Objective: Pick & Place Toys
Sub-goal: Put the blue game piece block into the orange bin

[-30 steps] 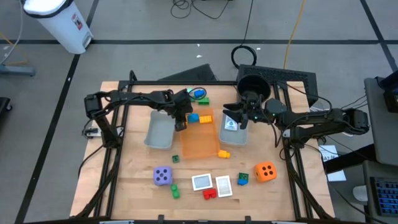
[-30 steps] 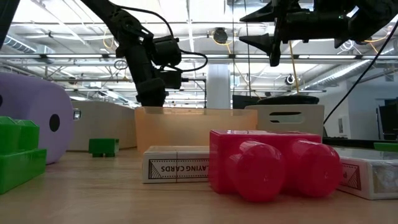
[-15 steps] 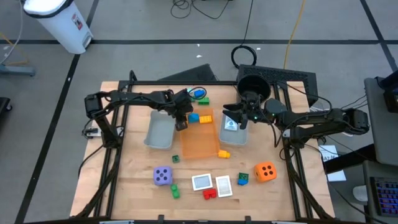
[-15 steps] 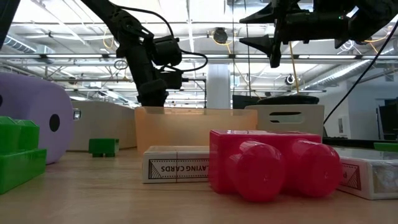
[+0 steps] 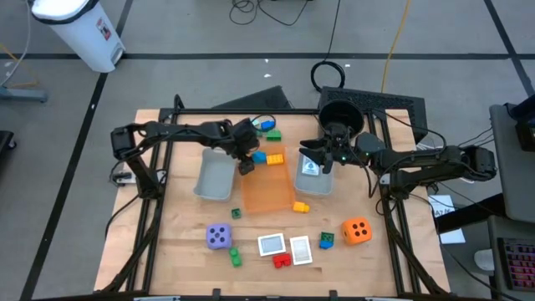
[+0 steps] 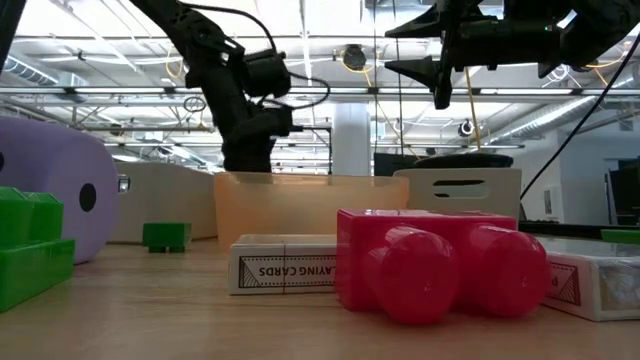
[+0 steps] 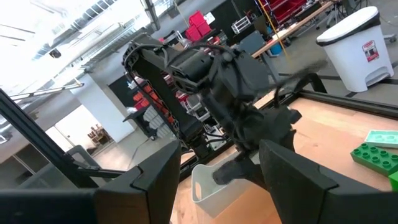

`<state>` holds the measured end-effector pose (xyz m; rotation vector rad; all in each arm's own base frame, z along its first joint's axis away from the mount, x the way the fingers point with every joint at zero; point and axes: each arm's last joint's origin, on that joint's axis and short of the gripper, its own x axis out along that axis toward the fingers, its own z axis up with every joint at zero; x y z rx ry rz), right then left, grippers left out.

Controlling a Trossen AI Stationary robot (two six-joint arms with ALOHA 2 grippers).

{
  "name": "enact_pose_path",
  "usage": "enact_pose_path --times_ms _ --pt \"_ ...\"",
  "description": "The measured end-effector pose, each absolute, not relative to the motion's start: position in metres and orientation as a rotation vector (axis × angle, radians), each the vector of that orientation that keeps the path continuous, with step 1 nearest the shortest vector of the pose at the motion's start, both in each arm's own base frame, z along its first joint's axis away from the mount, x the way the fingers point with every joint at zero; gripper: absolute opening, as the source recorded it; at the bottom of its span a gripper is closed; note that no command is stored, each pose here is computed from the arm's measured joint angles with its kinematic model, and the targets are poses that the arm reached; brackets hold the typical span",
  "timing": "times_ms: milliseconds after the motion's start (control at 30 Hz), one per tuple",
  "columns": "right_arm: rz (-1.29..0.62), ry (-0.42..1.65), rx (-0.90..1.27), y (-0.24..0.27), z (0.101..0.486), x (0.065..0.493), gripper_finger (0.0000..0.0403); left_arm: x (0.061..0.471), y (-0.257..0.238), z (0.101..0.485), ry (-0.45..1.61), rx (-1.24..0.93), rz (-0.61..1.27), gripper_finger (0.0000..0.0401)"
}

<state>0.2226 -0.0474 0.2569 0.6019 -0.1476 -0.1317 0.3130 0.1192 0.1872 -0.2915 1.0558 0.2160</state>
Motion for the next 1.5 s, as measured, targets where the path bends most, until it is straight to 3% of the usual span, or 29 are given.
enact_pose_path --times_ms 267,633,900,1067,1500 --pt "-0.13 -0.152 0.601 -0.047 0.257 0.223 0.021 0.311 0.115 0.231 0.813 -0.348 0.222 0.0262" --pt "-0.125 -0.152 0.6 -0.047 0.258 0.222 0.021 0.299 0.108 0.332 0.147 -0.409 0.136 0.0251" --pt "-0.125 -0.153 0.6 -0.047 0.258 0.222 0.021 0.288 0.103 0.379 -0.227 -0.378 0.056 0.0231" --pt "-0.125 -0.153 0.6 -0.047 0.258 0.222 0.021 0.287 0.103 0.381 -0.243 -0.354 0.057 0.0223" --pt "-0.125 -0.152 0.6 -0.047 0.258 0.222 0.021 0.295 0.088 0.357 -0.003 -0.467 0.052 0.0223"
